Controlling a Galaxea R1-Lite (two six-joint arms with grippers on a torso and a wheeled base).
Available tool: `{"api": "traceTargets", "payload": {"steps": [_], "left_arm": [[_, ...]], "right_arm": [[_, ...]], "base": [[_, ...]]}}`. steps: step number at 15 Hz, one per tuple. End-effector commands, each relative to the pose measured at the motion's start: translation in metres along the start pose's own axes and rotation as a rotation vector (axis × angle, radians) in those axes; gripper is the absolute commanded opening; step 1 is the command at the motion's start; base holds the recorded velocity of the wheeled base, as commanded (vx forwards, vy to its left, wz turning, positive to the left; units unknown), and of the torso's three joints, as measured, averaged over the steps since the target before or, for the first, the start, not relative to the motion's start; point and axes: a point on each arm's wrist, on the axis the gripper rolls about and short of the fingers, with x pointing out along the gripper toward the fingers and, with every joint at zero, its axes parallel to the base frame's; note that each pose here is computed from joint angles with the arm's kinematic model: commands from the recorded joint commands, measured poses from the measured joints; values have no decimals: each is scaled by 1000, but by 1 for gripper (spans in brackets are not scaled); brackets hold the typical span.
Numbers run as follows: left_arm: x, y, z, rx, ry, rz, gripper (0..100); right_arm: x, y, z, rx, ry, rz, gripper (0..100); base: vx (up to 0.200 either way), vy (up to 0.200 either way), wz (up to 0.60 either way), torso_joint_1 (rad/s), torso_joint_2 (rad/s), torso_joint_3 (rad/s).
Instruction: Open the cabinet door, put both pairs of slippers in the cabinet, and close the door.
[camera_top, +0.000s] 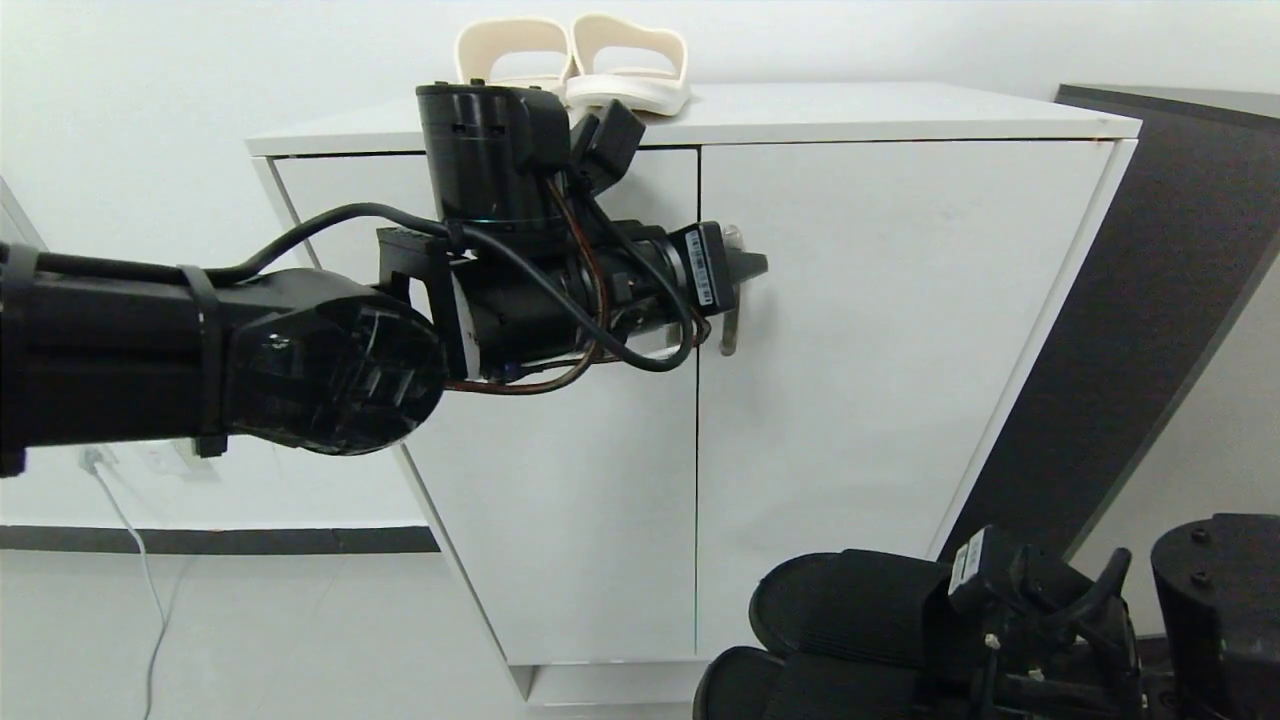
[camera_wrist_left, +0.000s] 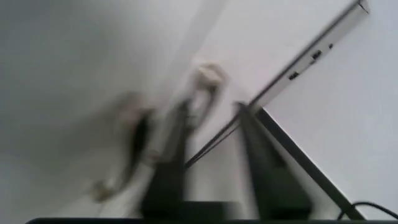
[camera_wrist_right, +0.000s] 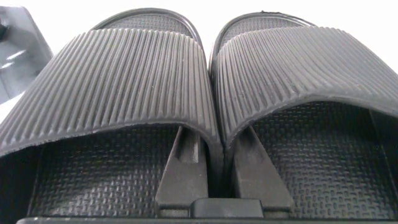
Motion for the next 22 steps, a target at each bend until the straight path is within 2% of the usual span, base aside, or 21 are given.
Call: {"api": "traceTargets", "payload": {"steps": [1,4,6,10,18,22], "left_arm": [[-5,-5,1,1,0,-18,0],[-16,-18,-1,2,9,-50,0],[-27,-33,-4,3,22,-87,0],[-49,-48,-9,4,40,-127,0],[-106,-50,-10,13,24,-123,0],[-90,-30,-8,1,28,-74,0]], "right_arm": [[-1,1,-3,0,9,23,0],[-3,3,-9,-15,21,61,0],[-13,6,-16,-66,15,132,0],[-17,8,-18,-86,7,167,0],[-17,9,-20,-99,15,169,0],[-18,9,-22,-116,20,171,0]], "base": [[0,0,0,0,0,0],[0,0,0,0,0,0],[0,0,0,0,0,0],[0,0,0,0,0,0],[0,0,0,0,0,0],[0,0,0,0,0,0]]}}
